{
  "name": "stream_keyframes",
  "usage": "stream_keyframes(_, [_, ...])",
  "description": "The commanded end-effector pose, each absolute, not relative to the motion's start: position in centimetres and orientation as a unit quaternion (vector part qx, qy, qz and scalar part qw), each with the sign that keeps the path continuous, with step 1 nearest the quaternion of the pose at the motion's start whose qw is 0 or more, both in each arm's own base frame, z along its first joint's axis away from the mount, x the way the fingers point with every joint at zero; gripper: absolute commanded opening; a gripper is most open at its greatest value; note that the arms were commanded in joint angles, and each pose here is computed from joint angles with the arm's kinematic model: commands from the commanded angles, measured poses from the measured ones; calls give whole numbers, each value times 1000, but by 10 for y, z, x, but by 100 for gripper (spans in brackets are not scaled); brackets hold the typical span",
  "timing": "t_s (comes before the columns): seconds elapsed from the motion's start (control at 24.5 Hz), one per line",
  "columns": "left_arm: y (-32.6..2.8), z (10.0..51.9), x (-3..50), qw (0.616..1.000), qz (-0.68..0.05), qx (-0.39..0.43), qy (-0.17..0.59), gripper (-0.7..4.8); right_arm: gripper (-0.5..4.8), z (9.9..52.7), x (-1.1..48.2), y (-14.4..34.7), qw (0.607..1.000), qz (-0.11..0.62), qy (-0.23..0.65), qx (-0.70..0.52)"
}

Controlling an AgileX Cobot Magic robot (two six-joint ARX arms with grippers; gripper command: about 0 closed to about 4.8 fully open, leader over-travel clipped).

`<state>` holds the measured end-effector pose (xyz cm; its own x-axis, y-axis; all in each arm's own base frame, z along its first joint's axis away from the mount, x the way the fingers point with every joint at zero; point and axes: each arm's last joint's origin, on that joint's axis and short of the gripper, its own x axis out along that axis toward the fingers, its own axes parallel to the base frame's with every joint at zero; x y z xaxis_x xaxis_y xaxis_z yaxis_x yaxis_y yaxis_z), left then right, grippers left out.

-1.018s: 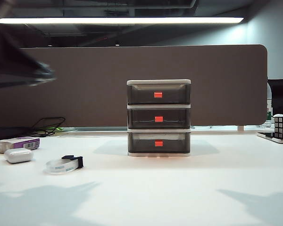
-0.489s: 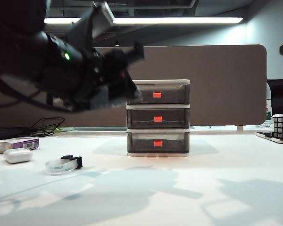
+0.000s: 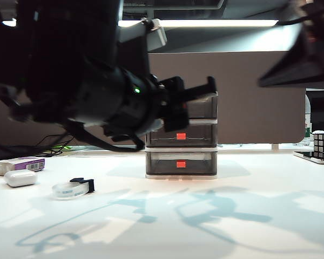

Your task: Open the second layer of the drawer on the table, pick up the transparent tape on the table and put it in, and finally close the drawer.

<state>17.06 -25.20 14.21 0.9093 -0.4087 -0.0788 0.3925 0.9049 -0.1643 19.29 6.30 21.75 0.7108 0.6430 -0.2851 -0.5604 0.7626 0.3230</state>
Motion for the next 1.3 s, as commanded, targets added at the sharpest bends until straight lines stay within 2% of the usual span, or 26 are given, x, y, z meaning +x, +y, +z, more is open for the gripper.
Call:
stream_keyframes(0.04, [-267, 150, 173, 958, -267, -97, 37, 156, -5, 223, 210, 70, 914, 348, 191, 88])
stream_keyframes(0.12, [-269, 152, 173, 949, -297, -103, 32, 156, -5, 225, 215, 72, 908, 361, 191, 89])
stream_keyframes(0.33, [-270, 156, 174, 948, -298, -113, 21, 153, -5, 226, 223, 75, 906, 371, 186, 84])
stream_keyframes(0.49, [-279, 148, 184, 971, -219, -87, 41, 151, -5, 228, 225, 75, 906, 376, 176, 81])
stream_keyframes(0.9, [-304, 133, 205, 995, -82, -29, 50, 151, -5, 231, 226, 76, 910, 378, 158, 68])
stream_keyframes(1.14, [-303, 130, 208, 996, -63, -39, 48, 151, -5, 223, 233, 77, 911, 371, 165, 65])
stream_keyframes(1.3, [-306, 126, 214, 994, -88, -43, 51, 154, -5, 215, 242, 83, 904, 380, 184, 67])
